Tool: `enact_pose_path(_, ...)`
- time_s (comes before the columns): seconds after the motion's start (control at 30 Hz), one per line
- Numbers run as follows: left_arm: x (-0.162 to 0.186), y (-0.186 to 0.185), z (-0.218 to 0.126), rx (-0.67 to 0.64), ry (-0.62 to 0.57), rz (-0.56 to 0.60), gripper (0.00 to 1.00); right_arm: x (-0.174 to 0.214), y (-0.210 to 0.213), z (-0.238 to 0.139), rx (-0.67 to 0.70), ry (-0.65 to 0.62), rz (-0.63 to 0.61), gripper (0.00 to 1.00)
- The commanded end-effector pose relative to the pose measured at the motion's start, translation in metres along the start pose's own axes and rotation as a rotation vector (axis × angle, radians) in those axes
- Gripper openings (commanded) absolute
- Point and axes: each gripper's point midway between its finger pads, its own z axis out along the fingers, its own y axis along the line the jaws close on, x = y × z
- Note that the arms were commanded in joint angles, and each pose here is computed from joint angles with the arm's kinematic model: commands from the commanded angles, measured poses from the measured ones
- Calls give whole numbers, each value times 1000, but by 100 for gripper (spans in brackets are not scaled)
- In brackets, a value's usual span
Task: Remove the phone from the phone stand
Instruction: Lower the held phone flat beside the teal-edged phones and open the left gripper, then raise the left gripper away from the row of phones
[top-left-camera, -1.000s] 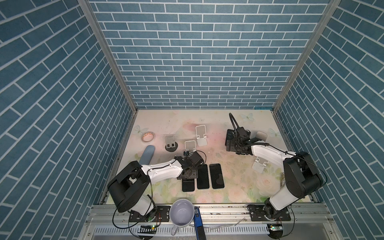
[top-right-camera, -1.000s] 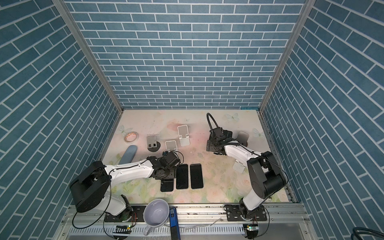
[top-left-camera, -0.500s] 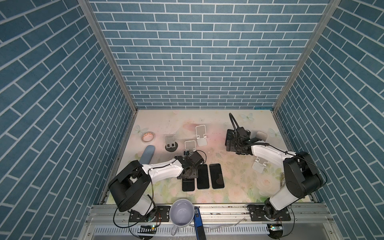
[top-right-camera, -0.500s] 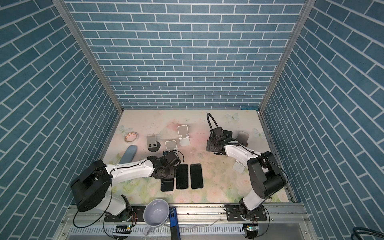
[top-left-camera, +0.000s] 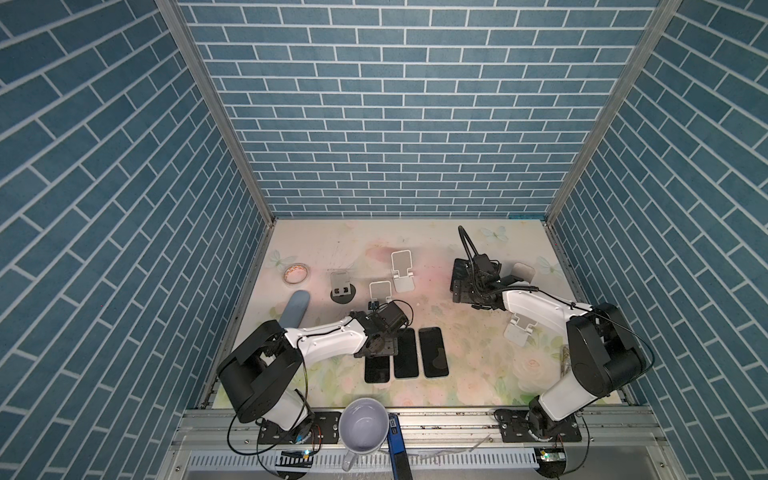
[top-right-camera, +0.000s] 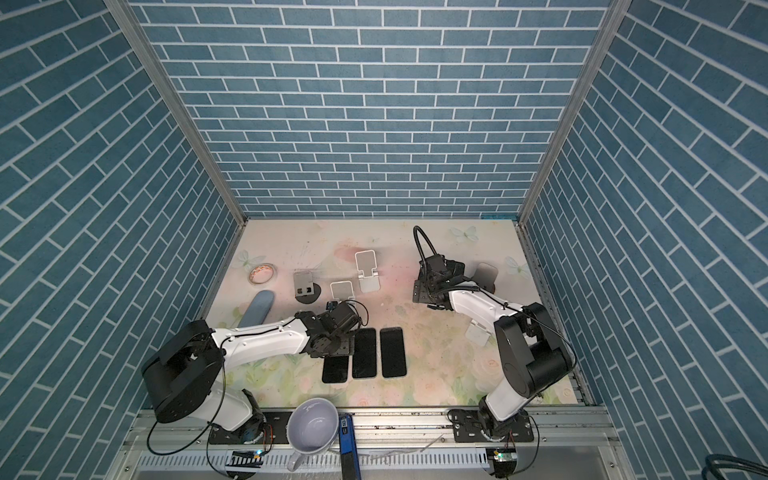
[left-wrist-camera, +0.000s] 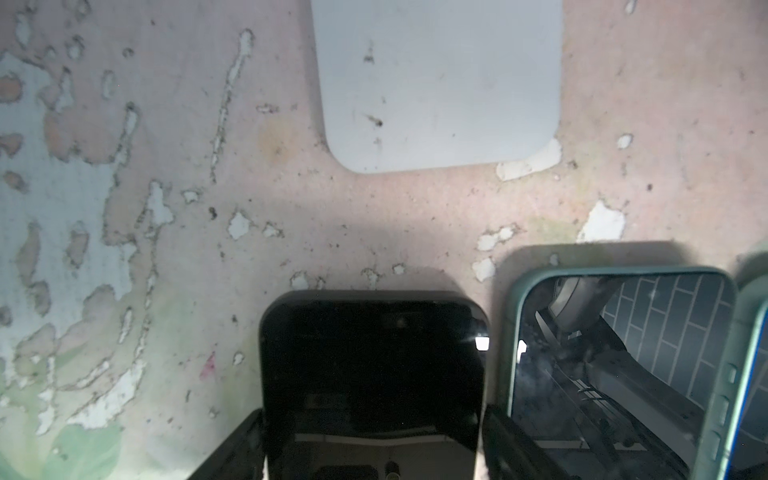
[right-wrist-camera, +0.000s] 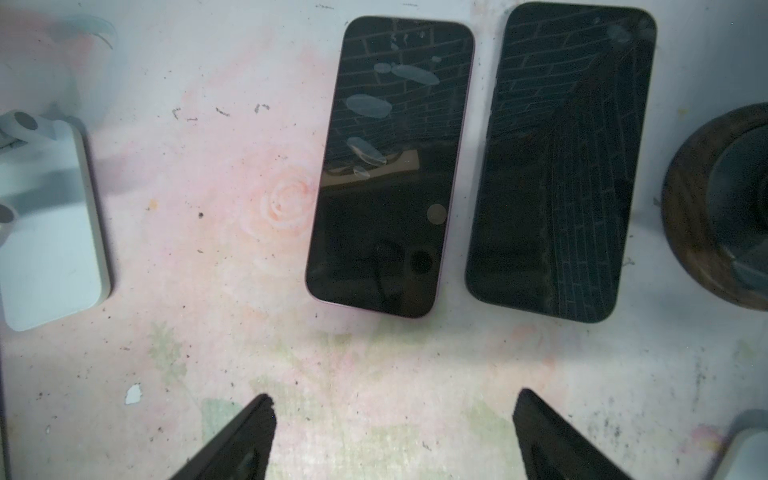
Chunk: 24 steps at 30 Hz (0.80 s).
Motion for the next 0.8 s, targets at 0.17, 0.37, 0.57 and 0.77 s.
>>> enact_pose_path(0.17,13,14,10,-41,43,9,82,0,-5,-7,6,-14,29,91)
enact_pose_path(0.37,-7,12,-12,-39,-39,43,87,1,-7,-8,13,-15,25,91)
enact_pose_path(0.57,-32,17,-44,-55,-163,62,91,1,-6,-8,12,-14,29,91)
enact_pose_path(0.77,-52,21,-75,-30,-301,60,95,-2,-6,-9,13,-14,30,91)
